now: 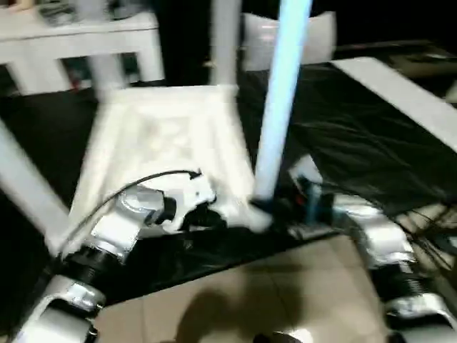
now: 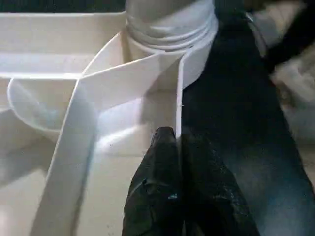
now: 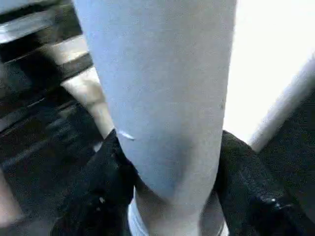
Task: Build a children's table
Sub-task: Rotate leg to tighten
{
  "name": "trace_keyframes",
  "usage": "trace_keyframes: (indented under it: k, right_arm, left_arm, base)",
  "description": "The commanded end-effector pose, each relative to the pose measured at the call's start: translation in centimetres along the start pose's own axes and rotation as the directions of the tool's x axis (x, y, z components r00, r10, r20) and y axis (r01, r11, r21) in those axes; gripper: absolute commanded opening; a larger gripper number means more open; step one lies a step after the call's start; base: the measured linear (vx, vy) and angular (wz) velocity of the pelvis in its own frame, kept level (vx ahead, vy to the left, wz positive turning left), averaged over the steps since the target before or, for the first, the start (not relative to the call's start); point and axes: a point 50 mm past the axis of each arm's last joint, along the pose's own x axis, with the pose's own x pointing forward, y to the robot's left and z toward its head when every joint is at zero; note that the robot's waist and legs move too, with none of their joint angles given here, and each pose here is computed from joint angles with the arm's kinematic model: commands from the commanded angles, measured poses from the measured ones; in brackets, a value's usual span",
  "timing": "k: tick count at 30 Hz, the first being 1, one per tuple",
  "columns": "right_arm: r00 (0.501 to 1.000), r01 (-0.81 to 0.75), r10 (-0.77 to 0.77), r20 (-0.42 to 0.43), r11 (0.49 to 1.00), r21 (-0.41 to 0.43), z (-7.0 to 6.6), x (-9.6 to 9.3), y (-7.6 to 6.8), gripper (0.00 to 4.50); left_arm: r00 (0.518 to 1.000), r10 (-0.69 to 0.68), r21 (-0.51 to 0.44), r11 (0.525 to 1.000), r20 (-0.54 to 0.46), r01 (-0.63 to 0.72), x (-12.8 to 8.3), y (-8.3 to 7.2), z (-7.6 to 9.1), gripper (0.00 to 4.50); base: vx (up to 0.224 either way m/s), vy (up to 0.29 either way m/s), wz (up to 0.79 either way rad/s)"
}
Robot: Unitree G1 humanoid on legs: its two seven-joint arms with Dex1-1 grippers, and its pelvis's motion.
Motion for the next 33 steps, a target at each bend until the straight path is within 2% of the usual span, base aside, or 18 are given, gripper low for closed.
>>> trace_keyframes:
  k: [1,3,7,8,15,17,18,19,21,25,27,29,31,33]
  right_arm:
    - [0.998,0.07,-0.069,-0.006,0.997,0.029,0.2,2.4,0.7,2.05]
    - [0.97,0.241,-0.241,-0.013,0.967,0.084,0.2,4.1,0.4,2.05]
    - [0.956,0.289,-0.292,0.021,0.953,0.087,0.4,4.8,0.4,2.05]
    - [0.956,0.288,-0.291,0.038,0.955,0.076,0.5,4.9,0.4,2.58]
    - [0.959,0.247,-0.255,0.121,0.966,0.076,1.1,3.8,0.0,3.22]
    - [0.966,0.199,-0.204,0.158,0.979,0.051,1.3,2.8,-0.2,3.29]
    - [0.977,0.13,-0.128,0.17,0.992,0.0,1.3,1.5,-0.3,3.4]
    - [0.977,0.13,-0.128,0.17,0.992,0.0,1.3,1.5,-0.3,3.4]
    - [0.981,0.096,-0.09,0.169,0.995,-0.026,1.3,0.8,-0.3,3.73]
    - [0.994,-0.004,0.016,0.109,0.994,-0.113,1.1,-2.1,-1.1,3.99]
    - [0.995,-0.015,0.027,0.101,0.992,-0.122,1.2,-2.6,-1.2,4.2]
    - [0.995,-0.071,0.081,0.049,0.981,-0.182,1.4,-4.1,-1.6,4.37]
    - [0.991,-0.133,0.137,-0.001,0.965,-0.227,1.5,-5.1,-1.7,4.37]
    - [0.981,-0.194,0.189,-0.044,0.952,-0.237,1.6,-5.7,-1.7,4.37]
  left_arm:
    - [0.993,-0.009,0.028,1.0,0.116,0.005,1.6,-1.1,3.0,0.0]
    - [0.982,0.125,-0.038,0.992,0.14,-0.121,2.6,-0.6,4.1,0.0]
    - [0.967,0.215,-0.067,0.976,0.136,-0.208,3.3,-0.2,4.6,0.0]
    - [0.962,0.25,-0.041,0.968,0.114,-0.247,3.5,0.1,4.7,0.0]
    - [0.949,0.307,-0.027,0.952,0.078,-0.306,3.1,0.8,4.5,0.0]
    - [0.947,0.314,0.002,0.949,0.065,-0.315,2.7,1.1,4.1,0.0]
    - [0.953,0.298,0.036,0.953,0.051,-0.3,2.5,1.3,3.5,0.0]
    - [0.953,0.298,0.036,0.953,0.051,-0.3,2.5,1.3,3.5,0.0]
    - [0.957,0.287,0.052,0.956,0.046,-0.289,2.3,1.3,3.3,0.0]
    - [0.981,0.191,0.1,0.976,0.032,-0.193,2.0,1.2,2.2,0.0]
    - [0.985,0.17,0.115,0.978,0.028,-0.172,1.9,1.2,2.1,0.0]
    - [0.999,0.04,0.208,0.977,0.03,-0.046,1.7,0.7,1.8,0.0]
    - [0.998,-0.067,0.252,0.966,0.013,0.061,1.4,0.2,1.5,0.0]
    - [0.989,-0.147,0.294,0.944,-0.022,0.147,1.1,-0.2,1.2,0.0]
  base:
    - [0.0,0.0,0.0]
    - [0.0,0.0,0.0]
    - [0.0,0.0,0.0]
    - [0.0,0.0,0.0]
    - [0.0,0.0,0.0]
    - [0.0,0.0,0.0]
    - [0.0,0.0,0.0]
    - [0.0,0.0,0.0]
    - [0.0,0.0,0.0]
    - [0.0,0.0,0.0]
    - [0.0,0.0,0.0]
    - [0.0,0.0,0.0]
    - [0.0,0.0,0.0]
    - [0.0,0.0,0.0]
